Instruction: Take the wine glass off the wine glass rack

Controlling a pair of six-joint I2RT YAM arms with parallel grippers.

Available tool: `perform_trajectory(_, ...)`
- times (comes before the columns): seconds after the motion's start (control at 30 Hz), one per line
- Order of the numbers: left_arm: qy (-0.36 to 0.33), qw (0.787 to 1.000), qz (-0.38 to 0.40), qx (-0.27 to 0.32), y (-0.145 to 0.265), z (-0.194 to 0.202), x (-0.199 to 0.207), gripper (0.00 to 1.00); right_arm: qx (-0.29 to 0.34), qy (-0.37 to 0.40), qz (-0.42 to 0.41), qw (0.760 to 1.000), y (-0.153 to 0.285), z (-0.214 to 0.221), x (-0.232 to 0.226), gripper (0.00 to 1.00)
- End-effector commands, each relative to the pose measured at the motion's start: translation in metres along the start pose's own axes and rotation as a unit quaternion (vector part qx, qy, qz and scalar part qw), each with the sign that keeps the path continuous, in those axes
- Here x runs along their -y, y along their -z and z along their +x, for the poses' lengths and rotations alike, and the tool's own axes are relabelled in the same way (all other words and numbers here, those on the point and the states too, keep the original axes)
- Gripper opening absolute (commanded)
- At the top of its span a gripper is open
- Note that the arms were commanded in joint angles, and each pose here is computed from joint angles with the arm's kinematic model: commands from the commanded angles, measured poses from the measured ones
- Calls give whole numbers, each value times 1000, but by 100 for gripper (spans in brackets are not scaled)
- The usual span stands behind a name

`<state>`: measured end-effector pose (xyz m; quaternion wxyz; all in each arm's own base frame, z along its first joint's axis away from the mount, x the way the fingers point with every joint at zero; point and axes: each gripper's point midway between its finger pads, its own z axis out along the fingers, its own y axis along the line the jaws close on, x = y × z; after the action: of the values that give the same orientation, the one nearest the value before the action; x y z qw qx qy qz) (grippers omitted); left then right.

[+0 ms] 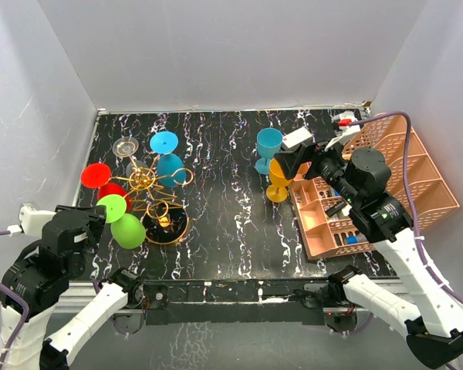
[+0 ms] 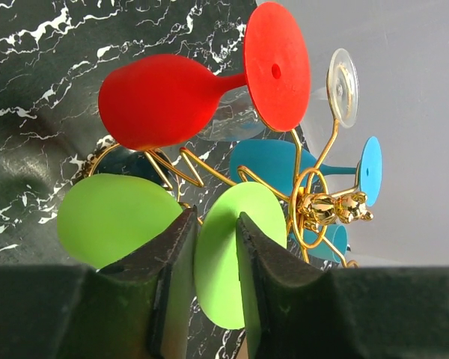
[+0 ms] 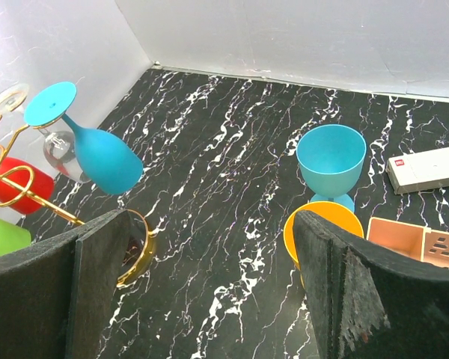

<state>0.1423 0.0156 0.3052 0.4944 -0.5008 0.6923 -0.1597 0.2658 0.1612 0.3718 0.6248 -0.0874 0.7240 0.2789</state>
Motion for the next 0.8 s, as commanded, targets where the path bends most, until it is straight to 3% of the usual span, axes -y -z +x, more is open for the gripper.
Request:
perform_trajectory(0.0, -35, 999, -17, 14, -1, -7, -4, 23, 36, 2, -2, 999, 3, -17, -2, 99)
perform_trajectory(0.3, -27, 999, 2, 16, 4, -11, 5, 9, 42, 1, 0, 999, 7, -20, -2, 99)
perform_trajectory(0.77, 23, 995, 94, 20, 12, -18, 44, 0, 41, 1, 3, 999, 9, -20, -1, 99)
